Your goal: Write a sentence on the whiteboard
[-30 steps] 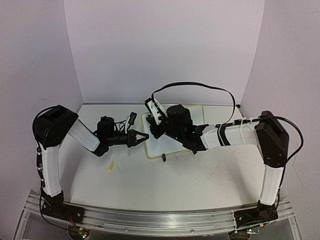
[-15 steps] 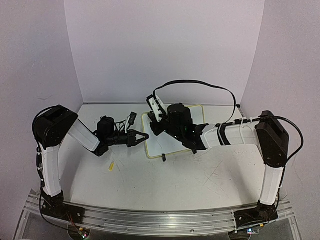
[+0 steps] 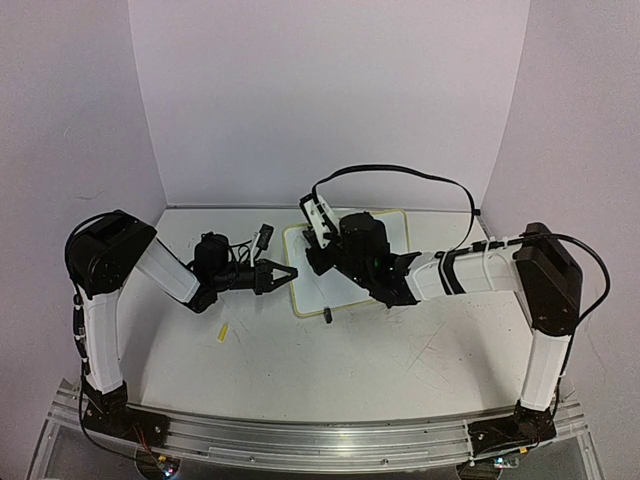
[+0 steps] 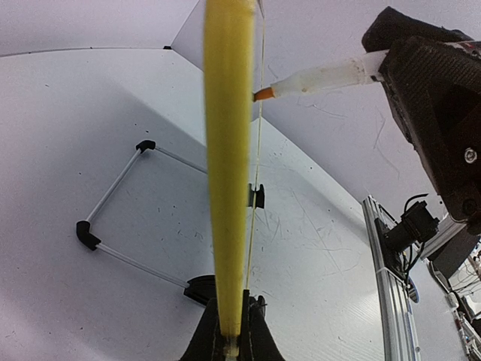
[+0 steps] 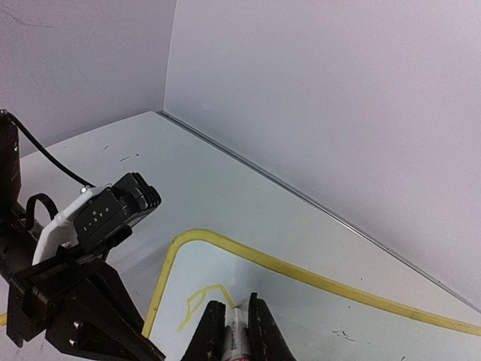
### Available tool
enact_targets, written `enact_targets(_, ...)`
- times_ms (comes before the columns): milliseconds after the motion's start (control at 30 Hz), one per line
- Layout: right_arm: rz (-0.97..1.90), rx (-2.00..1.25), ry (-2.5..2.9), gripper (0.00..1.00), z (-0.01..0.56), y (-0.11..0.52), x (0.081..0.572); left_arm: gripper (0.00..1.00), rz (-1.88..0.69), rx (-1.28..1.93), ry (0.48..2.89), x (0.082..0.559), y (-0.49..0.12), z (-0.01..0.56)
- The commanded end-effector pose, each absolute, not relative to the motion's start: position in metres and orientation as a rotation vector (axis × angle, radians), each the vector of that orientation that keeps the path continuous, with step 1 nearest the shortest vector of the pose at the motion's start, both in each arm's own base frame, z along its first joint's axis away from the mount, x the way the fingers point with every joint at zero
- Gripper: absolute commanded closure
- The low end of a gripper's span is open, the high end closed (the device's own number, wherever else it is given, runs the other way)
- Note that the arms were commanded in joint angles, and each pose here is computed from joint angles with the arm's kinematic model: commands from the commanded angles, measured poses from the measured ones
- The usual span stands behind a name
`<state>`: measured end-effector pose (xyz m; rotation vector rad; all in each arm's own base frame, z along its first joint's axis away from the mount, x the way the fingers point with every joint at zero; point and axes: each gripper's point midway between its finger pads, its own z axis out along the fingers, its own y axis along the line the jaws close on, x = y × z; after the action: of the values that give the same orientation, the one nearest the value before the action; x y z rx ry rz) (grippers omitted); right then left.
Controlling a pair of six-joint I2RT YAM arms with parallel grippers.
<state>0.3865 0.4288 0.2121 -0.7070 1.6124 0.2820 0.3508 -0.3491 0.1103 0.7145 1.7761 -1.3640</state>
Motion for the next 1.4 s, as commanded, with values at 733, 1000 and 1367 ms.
enact_targets(733, 0.380, -0.730, 1.633, 1.00, 0.204, 0.449, 0.381, 1.00, -1.321, 0.717, 1.799, 0.354, -0.346, 0.109)
enact_targets(1000, 0.361, -0.688, 1.639, 1.00, 0.207, 0.447, 0.386, 1.00, -1.321, 0.718, 1.800, 0.354, -0.346, 0.109)
enact_targets(1367, 0.238, -0.586, 1.661, 1.00, 0.208, 0.418, 0.394, 1.00, -1.319, 0.717, 1.805, 0.354, -0.345, 0.107)
